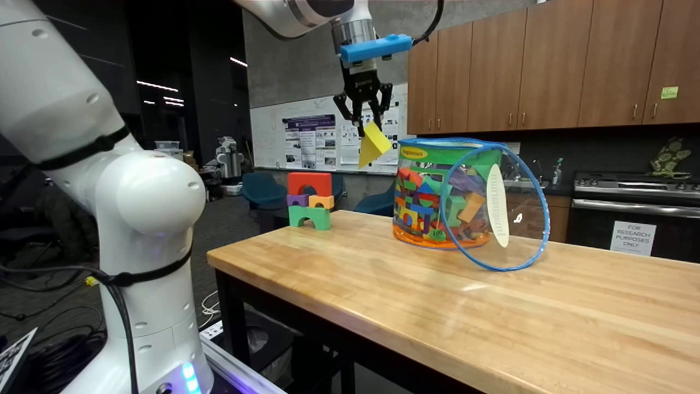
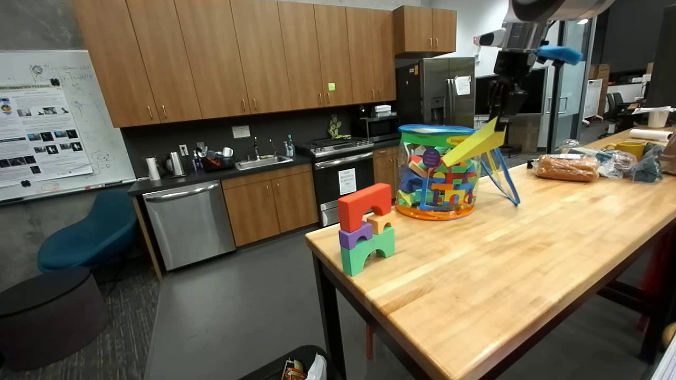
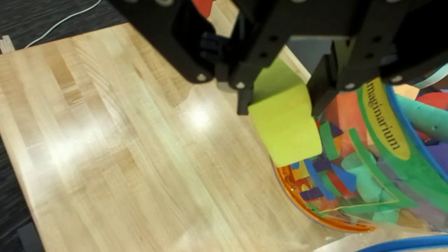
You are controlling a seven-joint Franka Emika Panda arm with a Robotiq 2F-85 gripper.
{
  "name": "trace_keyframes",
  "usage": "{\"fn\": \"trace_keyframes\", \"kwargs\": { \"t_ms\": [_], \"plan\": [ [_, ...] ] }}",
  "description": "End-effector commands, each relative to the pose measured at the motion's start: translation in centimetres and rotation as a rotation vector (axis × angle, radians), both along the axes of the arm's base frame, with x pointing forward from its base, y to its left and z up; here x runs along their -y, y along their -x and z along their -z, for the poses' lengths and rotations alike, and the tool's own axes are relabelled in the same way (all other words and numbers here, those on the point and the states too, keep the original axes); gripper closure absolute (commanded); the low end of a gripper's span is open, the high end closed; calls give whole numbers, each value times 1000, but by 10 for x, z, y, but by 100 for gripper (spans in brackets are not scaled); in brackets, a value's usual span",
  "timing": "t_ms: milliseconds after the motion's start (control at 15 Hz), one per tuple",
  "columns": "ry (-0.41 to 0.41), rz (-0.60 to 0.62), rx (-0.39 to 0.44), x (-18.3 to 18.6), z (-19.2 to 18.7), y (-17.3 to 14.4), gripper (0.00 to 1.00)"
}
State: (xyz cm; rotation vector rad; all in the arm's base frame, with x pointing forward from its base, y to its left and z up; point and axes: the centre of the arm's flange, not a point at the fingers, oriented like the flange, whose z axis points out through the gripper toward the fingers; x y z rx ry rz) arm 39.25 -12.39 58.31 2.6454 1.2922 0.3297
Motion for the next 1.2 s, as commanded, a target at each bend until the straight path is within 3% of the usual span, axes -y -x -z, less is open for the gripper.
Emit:
{"fn": "trace_keyframes", "kwargs": {
  "t_ms": [0,533,667,733,800,1133],
  "plan": [
    [34,-3,-29,-13,26,24,82],
    [62,-45,-124,-53,99,30,82],
    [64,-55,-96,-66,102,31,82],
    [99,-55,-23,-73,99,32,82],
    [120,-62,29,-79,95,32,40],
    [258,-74,256,-91,87,35,8]
  ]
}}
